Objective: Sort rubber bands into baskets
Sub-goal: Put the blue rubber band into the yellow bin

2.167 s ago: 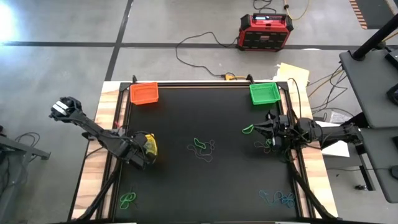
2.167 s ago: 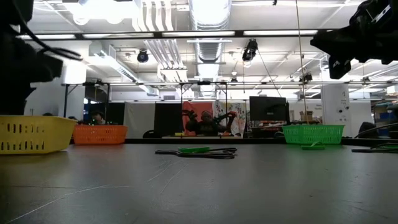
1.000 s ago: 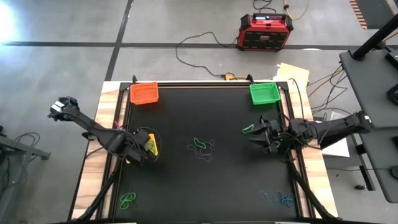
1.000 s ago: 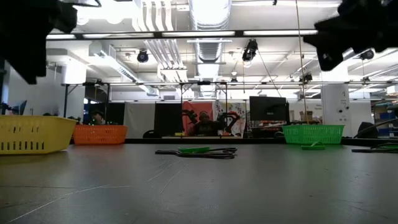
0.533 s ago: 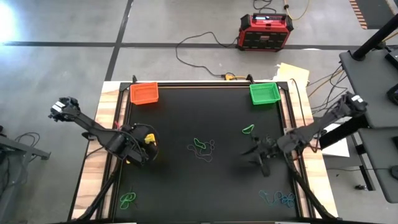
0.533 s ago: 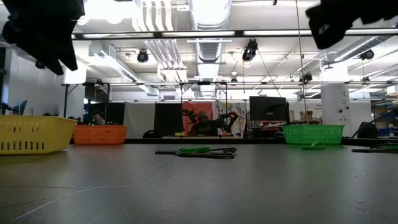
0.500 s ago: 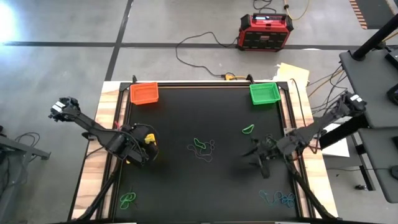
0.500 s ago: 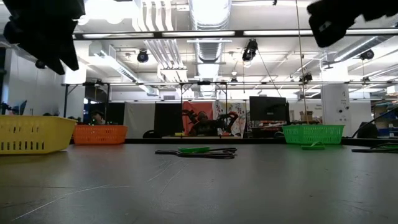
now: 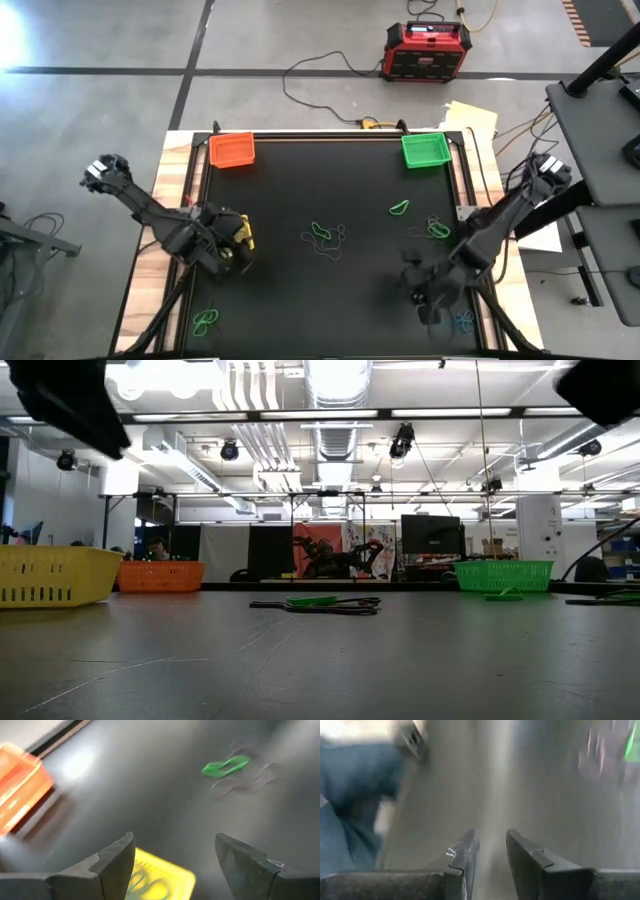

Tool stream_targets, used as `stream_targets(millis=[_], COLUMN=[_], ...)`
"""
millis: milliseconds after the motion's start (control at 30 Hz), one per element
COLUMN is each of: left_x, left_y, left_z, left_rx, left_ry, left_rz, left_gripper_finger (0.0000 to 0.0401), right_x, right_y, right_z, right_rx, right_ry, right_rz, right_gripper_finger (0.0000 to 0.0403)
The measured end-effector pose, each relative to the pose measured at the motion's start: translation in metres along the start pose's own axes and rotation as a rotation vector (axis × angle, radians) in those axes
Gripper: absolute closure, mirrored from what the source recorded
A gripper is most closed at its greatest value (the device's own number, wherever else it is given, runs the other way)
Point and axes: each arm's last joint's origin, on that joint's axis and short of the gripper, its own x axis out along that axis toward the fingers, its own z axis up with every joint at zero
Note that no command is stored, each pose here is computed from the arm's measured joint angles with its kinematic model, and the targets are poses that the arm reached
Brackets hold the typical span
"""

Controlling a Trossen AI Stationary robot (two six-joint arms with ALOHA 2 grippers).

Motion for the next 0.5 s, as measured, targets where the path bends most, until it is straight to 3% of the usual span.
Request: stream_targets(millis=[167, 367, 500], left_x=[-0.016, -0.031, -0.034], left_y=[-0.017, -0.031, -0.044], left_z=[-0.008, -0.015, -0.015], left_rx=[0.079, 0.078, 0.077], left_ry=[-0.121, -0.214, -0.334], left_rz=[-0.148, -0.276, -0.294], left_gripper_finger=[0.0159, 0.0168, 0.0169], right_x=[0.011, 0.012, 0.015], right_y=[0.024, 0.056, 0.068], right_z=[-0.025, -0.044, -0.058], right_rx=[0.108, 0.261, 0.343], right_ry=[0.247, 0.28, 0.35], right_rz=[-0.1, -0.11, -0.132], right_gripper_finger=[0.03, 0.0262, 0.023])
